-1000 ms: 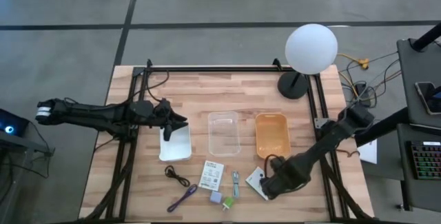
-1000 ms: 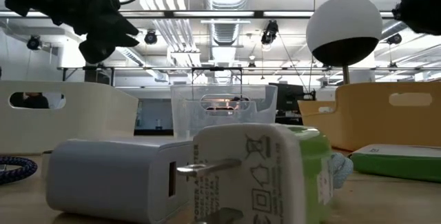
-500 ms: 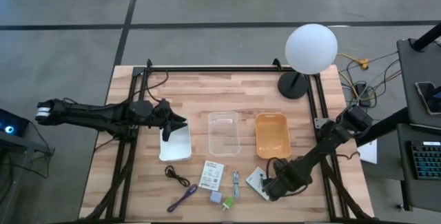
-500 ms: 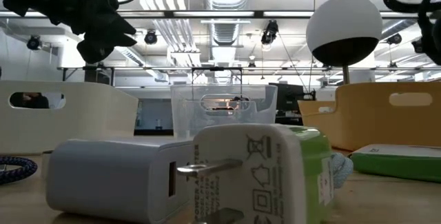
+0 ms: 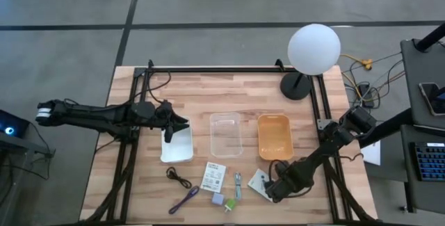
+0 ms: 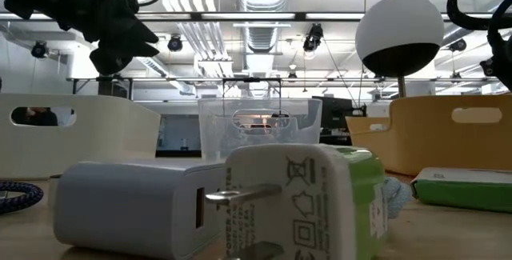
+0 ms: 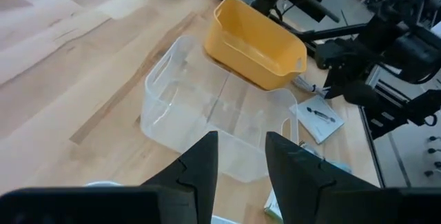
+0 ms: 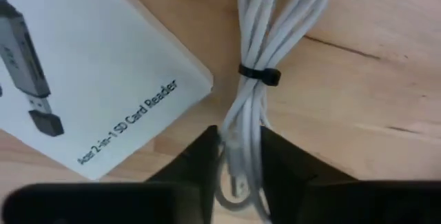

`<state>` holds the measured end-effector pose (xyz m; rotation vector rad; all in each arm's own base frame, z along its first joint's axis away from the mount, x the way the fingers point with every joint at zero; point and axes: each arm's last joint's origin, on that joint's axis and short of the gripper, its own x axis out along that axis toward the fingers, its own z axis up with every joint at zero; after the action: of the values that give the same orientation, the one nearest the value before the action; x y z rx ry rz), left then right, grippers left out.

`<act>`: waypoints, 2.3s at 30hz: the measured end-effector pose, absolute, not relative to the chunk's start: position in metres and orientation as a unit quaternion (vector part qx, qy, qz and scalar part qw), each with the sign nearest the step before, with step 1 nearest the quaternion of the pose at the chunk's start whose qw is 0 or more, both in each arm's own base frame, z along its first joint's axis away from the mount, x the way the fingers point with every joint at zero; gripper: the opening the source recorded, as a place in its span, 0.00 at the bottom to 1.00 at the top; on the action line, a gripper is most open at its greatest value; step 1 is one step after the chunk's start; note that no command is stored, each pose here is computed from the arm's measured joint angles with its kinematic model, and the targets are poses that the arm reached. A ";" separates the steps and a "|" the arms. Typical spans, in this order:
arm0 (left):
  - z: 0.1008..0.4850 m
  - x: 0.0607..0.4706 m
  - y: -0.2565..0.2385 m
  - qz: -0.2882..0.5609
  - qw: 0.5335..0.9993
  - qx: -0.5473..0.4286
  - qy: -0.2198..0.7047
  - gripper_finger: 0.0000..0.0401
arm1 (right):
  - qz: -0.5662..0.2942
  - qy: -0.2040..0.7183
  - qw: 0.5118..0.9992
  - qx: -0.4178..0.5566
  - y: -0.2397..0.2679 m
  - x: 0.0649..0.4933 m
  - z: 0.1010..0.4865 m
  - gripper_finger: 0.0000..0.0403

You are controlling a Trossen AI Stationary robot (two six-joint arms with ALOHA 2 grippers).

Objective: Pick and place items into bin
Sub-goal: Put the white charger cable into the white bin

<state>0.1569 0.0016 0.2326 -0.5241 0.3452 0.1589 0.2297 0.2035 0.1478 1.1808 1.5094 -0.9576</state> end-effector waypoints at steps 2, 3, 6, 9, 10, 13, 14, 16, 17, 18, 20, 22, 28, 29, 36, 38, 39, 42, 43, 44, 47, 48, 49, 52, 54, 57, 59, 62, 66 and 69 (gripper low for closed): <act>0.233 0.157 0.002 0.079 0.948 -0.257 0.168 0.27 | -0.392 0.620 0.479 0.482 0.204 0.229 0.148 0.11; 0.233 0.157 0.002 0.079 0.948 -0.257 0.168 0.27 | -0.392 0.620 0.480 0.481 0.204 0.228 0.148 0.08; 0.233 0.157 0.002 0.080 0.948 -0.257 0.167 0.27 | -0.393 0.616 0.503 0.462 0.206 0.228 0.158 0.04; 0.234 0.158 0.002 0.078 0.950 -0.259 0.159 0.27 | -0.356 0.608 0.565 0.429 0.208 0.230 0.179 0.04; 0.237 0.158 0.002 0.076 0.951 -0.261 0.148 0.27 | -0.333 0.600 0.595 0.419 0.209 0.232 0.188 0.04; 0.243 0.160 0.002 0.067 0.953 -0.275 0.112 0.27 | -0.276 0.579 0.667 0.379 0.204 0.239 0.217 0.04; 0.245 0.161 0.002 0.064 0.954 -0.276 0.103 0.27 | -0.260 0.575 0.682 0.370 0.200 0.242 0.227 0.04; 0.247 0.162 0.002 0.059 0.953 -0.284 0.093 0.27 | -0.241 0.574 0.700 0.350 0.190 0.247 0.244 0.04; 0.248 0.162 0.002 0.059 0.950 -0.292 0.093 0.27 | -0.232 0.575 0.707 0.339 0.183 0.250 0.251 0.04; 0.248 0.163 0.003 0.055 0.948 -0.300 0.096 0.27 | -0.219 0.574 0.717 0.331 0.177 0.253 0.257 0.04; 0.248 0.167 0.004 0.044 0.945 -0.306 0.105 0.27 | -0.190 0.564 0.737 0.321 0.161 0.263 0.271 0.04; 0.246 0.171 0.005 0.044 0.947 -0.299 0.114 0.27 | -0.175 0.554 0.753 0.309 0.142 0.274 0.281 0.04; 0.254 0.190 0.006 0.046 0.954 -0.266 0.133 0.35 | -0.157 0.503 0.801 0.286 0.082 0.310 0.294 0.03; 0.257 0.194 0.006 0.046 0.954 -0.266 0.131 0.38 | -0.153 0.488 0.810 0.287 0.073 0.315 0.295 0.03; 0.275 0.218 0.007 0.036 0.956 -0.258 0.134 0.57 | -0.141 0.416 0.854 0.280 0.037 0.337 0.302 0.03; 0.277 0.227 0.008 0.026 0.955 -0.258 0.141 0.58 | -0.139 0.405 0.861 0.275 0.031 0.344 0.299 0.03; 0.278 0.233 0.008 0.017 0.956 -0.260 0.136 0.58 | -0.137 0.393 0.866 0.276 0.029 0.347 0.300 0.03; 0.287 0.250 0.012 -0.006 0.959 -0.264 0.108 0.59 | -0.138 0.393 0.868 0.271 0.026 0.353 0.295 0.03; 0.290 0.254 0.014 -0.007 0.959 -0.264 0.104 0.59 | -0.137 0.390 0.869 0.271 0.026 0.354 0.296 0.03; 0.292 0.258 0.015 -0.005 0.959 -0.265 0.104 0.59 | -0.137 0.389 0.870 0.271 0.026 0.354 0.296 0.03; 0.295 0.266 0.020 0.003 0.958 -0.266 0.105 0.59 | -0.139 0.386 0.870 0.274 0.026 0.352 0.299 0.03; 0.294 0.269 0.021 0.006 0.958 -0.267 0.108 0.59 | -0.141 0.387 0.869 0.274 0.027 0.351 0.299 0.03; 0.292 0.271 0.022 0.009 0.958 -0.267 0.108 0.59 | -0.145 0.384 0.870 0.273 0.026 0.351 0.300 0.03; 0.284 0.275 0.027 0.023 0.950 -0.289 0.120 0.59 | -0.151 0.380 0.870 0.275 0.026 0.351 0.302 0.03; 0.282 0.277 0.031 0.032 0.945 -0.304 0.119 0.59 | -0.151 0.382 0.869 0.274 0.026 0.352 0.301 0.03; 0.285 0.282 0.033 0.027 0.948 -0.304 0.089 0.59 | -0.151 0.383 0.869 0.274 0.026 0.352 0.301 0.03; 0.289 0.282 0.034 0.023 0.950 -0.303 0.072 0.59 | -0.151 0.382 0.870 0.274 0.026 0.353 0.301 0.03; 0.289 0.286 0.036 0.022 0.950 -0.302 0.070 0.59 | -0.153 0.382 0.870 0.272 0.026 0.352 0.301 0.03; 0.283 0.296 0.037 0.026 0.953 -0.290 0.082 0.58 | -0.149 0.377 0.874 0.268 0.026 0.353 0.304 0.03; 0.280 0.304 0.038 0.027 0.953 -0.288 0.089 0.54 | -0.150 0.379 0.873 0.267 0.026 0.353 0.303 0.03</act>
<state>0.3039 0.0383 0.2805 -0.5851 0.1818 0.0540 0.3531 0.0255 0.3033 0.5579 0.7914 -0.3127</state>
